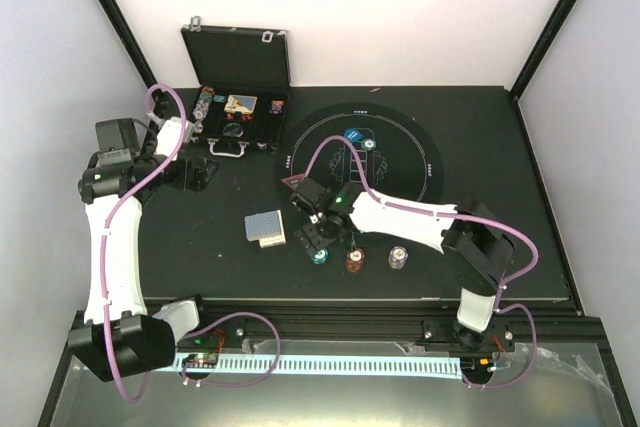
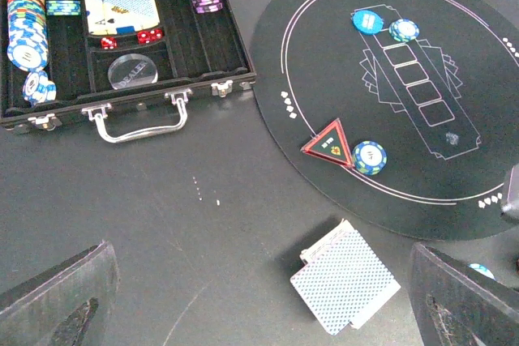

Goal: Distribute texas hold em gaming equipment

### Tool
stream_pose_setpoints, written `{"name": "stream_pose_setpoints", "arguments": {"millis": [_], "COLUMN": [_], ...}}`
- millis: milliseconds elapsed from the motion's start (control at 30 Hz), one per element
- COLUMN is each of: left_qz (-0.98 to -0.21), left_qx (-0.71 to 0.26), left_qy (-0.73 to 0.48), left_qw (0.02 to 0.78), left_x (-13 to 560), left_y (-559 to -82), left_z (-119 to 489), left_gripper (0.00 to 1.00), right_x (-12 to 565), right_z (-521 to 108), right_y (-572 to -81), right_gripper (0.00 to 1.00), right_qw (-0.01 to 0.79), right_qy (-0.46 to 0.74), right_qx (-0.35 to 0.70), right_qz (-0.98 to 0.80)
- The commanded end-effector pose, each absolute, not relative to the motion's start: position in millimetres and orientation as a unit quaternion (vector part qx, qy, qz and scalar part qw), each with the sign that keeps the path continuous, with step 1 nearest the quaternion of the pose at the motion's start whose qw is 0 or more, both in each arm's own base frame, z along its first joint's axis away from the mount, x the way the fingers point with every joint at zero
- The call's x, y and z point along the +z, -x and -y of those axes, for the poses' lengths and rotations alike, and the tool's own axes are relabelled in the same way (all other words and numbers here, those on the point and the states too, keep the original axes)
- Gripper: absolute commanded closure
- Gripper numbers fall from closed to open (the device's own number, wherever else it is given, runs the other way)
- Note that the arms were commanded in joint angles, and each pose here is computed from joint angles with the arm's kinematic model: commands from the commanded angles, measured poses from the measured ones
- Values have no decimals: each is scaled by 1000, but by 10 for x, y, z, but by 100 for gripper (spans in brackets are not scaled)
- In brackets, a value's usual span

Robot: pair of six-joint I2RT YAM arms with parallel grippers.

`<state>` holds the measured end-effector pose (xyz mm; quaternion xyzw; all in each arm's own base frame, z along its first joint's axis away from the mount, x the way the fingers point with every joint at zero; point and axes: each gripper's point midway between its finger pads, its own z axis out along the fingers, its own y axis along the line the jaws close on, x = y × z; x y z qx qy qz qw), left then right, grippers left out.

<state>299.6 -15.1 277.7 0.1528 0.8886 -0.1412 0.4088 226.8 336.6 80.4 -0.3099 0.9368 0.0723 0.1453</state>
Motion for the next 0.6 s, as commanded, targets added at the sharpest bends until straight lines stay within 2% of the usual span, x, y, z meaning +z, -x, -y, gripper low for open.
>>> {"name": "stream_pose_setpoints", "arguments": {"millis": [0,267,567], "left_qz": [-885,-882,-882], "left_qx": [-149,-145,-144], "left_qy": [-151,-152,-151], "left_qw": [415,421,423], "left_x": [2832,2882,2895], "left_y": [-2940,-2930,-2938], "left_z": [179,178,172], "left_gripper": [1,1,1], "right_x": [753,442,281], "right_z": [-3480,-3557,-3505], "right_y": [-2042,-1819,-1842], "right_gripper": [9,9,19], "right_qw": [135,102,97], "right_qy": [315,338,340], "right_qx": [102,94,66], "right_qz": [-934,-931,-933]}}
